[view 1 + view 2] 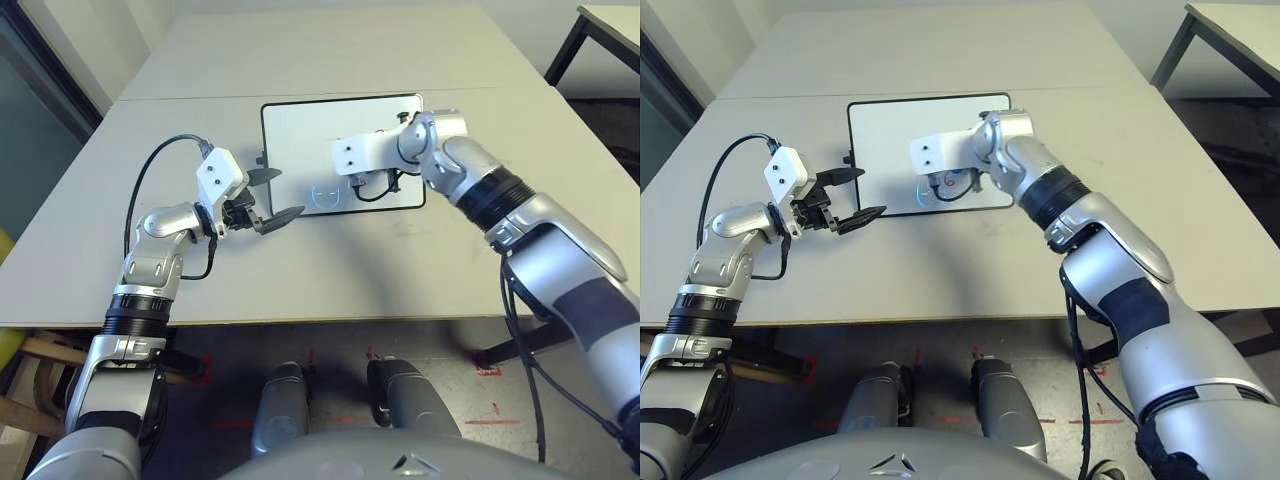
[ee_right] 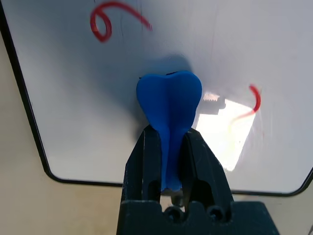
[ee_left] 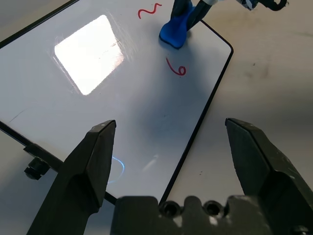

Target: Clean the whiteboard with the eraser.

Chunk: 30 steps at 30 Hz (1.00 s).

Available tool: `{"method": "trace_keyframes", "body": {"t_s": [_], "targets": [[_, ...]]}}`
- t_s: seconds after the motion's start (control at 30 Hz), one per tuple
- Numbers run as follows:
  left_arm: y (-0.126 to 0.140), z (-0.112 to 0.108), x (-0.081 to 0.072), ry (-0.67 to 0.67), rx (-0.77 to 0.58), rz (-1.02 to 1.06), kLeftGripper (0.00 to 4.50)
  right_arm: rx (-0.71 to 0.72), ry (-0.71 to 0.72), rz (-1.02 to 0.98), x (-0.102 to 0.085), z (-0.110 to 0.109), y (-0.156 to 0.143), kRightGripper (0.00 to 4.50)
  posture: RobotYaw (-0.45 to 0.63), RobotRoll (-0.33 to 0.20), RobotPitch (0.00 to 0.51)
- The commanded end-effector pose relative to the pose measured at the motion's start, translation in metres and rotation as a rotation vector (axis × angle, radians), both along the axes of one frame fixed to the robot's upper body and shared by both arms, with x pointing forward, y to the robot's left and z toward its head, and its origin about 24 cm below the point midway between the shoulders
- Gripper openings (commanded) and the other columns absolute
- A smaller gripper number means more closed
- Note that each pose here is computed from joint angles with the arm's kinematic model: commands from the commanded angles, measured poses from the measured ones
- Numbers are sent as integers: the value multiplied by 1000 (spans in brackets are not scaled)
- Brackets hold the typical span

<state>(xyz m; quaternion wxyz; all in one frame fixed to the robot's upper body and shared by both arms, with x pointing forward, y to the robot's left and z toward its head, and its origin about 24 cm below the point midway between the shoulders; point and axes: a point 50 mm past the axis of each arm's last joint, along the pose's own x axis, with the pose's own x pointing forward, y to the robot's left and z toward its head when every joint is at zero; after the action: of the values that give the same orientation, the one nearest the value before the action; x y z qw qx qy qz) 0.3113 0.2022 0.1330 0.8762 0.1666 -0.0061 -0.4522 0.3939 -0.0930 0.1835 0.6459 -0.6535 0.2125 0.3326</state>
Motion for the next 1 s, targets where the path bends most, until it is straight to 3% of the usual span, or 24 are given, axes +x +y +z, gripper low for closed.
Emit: {"method": "trace_keyframes", "body": {"t_s": [0.03, 0.3, 0.67, 0.8, 1.0], "targets": [[0, -3, -1, 11, 9, 1, 4500, -34, 21, -58, 2, -9, -18, 366, -106, 0, 82], [2, -2, 0, 13, 10, 5, 4500, -8, 61, 26, -8, -19, 12, 366, -105, 0, 87], [24, 5, 0, 4, 36, 65, 4500, 8, 81, 129, -21, -29, 55, 366, -81, 0, 98], [23, 5, 0, 4, 36, 63, 4500, 0, 75, 131, -19, -29, 56, 366, -78, 0, 97], [20, 4, 0, 7, 32, 51, 4500, -36, 47, 71, -8, -25, 35, 366, -85, 0, 94]]}}
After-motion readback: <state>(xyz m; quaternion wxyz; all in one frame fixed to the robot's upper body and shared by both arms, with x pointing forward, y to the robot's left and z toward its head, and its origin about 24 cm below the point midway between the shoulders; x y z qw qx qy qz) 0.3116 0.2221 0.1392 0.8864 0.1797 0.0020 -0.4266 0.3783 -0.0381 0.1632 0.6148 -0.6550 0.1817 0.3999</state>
